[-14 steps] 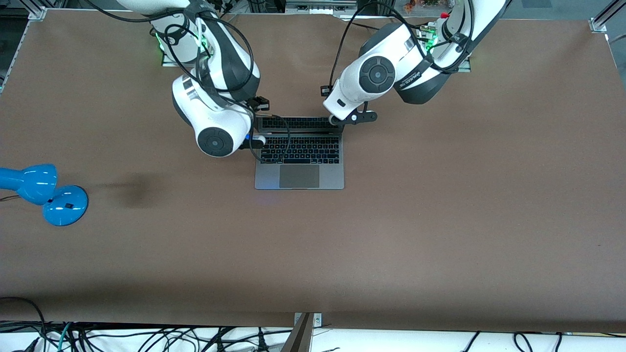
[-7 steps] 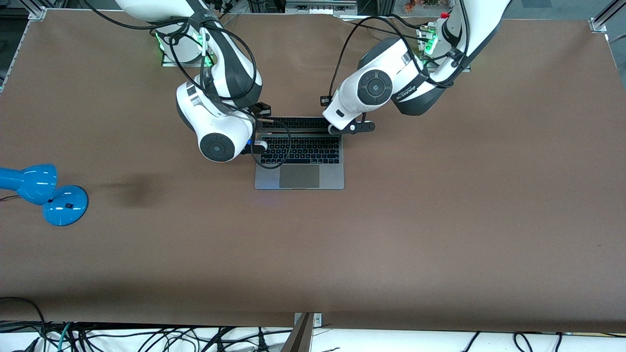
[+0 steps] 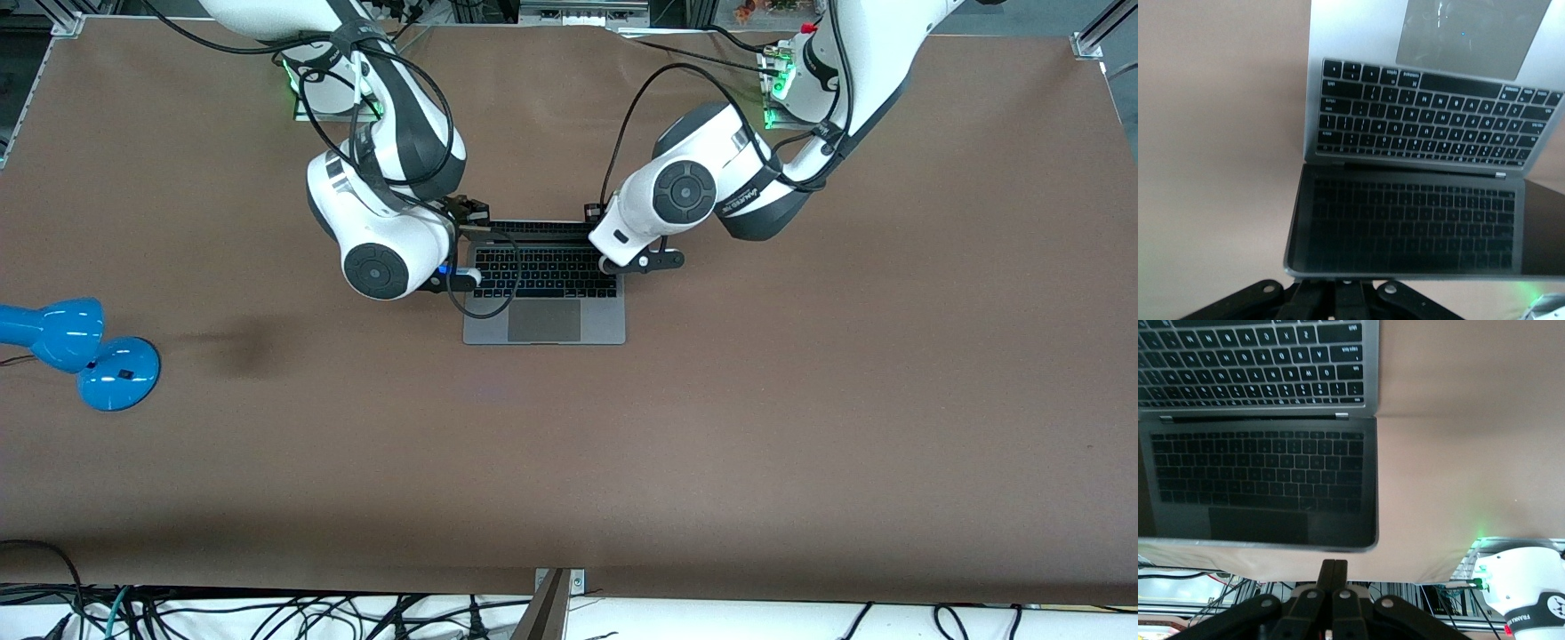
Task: Close laptop with both arms from behind
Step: 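Push the screen back with both grippers, tilting it toward the keyboard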
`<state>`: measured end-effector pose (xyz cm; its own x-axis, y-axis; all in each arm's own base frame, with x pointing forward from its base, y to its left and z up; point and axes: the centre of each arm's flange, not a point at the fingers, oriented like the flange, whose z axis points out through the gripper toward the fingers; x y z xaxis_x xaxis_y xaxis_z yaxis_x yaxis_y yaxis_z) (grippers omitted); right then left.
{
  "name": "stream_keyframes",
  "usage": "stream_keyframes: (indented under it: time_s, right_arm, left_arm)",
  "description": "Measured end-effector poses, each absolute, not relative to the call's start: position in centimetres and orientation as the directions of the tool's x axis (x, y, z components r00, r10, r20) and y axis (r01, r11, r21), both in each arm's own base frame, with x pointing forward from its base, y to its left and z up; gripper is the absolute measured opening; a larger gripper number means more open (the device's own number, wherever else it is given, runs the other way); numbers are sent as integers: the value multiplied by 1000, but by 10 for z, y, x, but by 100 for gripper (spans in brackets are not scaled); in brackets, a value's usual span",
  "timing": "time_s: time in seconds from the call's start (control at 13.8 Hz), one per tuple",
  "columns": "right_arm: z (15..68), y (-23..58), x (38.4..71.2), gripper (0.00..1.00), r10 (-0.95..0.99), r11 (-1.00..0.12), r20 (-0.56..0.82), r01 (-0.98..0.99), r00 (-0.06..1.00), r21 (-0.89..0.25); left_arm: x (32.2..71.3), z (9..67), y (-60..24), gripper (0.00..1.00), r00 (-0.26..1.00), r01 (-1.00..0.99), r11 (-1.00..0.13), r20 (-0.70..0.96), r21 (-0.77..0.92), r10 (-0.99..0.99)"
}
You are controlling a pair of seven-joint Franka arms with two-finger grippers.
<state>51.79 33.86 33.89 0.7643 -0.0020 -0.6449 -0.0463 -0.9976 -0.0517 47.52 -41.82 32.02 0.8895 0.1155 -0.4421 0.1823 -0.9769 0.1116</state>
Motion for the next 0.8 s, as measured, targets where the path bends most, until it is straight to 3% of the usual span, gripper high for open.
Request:
stream_keyframes:
  time_s: [0.8]
  right_arm:
    - [327, 323, 554, 1, 58, -989, -554, -28, 831, -146]
  left_arm:
    - [497, 293, -422, 1, 887, 204, -975, -437, 86, 147]
